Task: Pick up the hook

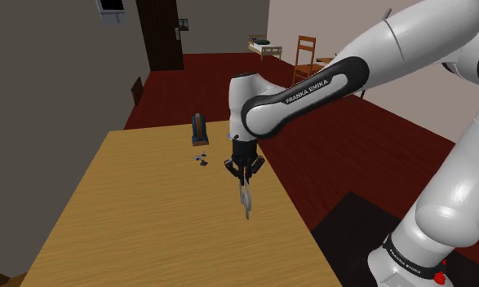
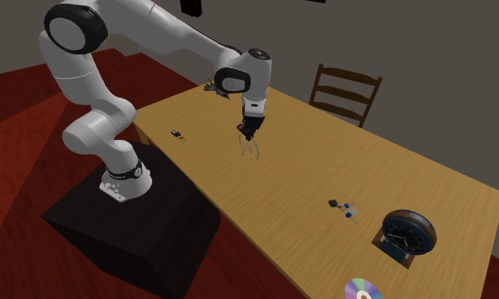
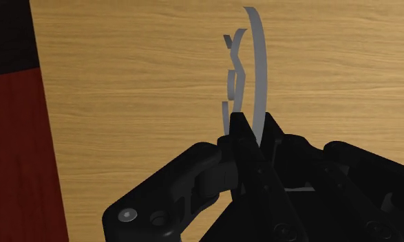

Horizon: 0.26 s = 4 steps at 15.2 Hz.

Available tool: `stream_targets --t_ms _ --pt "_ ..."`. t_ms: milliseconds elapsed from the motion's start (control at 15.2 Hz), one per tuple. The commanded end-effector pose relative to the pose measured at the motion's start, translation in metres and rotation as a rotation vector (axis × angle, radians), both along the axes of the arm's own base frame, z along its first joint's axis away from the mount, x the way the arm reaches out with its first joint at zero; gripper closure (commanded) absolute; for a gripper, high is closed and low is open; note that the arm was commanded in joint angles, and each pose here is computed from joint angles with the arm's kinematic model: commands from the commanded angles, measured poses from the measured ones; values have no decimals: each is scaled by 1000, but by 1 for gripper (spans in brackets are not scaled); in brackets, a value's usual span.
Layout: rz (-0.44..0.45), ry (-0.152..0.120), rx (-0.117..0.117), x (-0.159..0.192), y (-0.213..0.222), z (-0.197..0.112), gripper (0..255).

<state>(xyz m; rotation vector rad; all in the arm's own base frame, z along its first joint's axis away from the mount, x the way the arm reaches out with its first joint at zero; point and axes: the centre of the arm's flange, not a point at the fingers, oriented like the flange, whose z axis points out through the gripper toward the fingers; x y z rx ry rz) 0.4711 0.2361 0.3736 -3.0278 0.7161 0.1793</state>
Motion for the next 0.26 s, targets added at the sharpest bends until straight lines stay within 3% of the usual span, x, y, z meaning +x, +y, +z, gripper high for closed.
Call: stream_targets --t_ms 0,198 --pt "0 1 0 0 -1 10 255" --pt "0 1 0 0 -1 16 255"
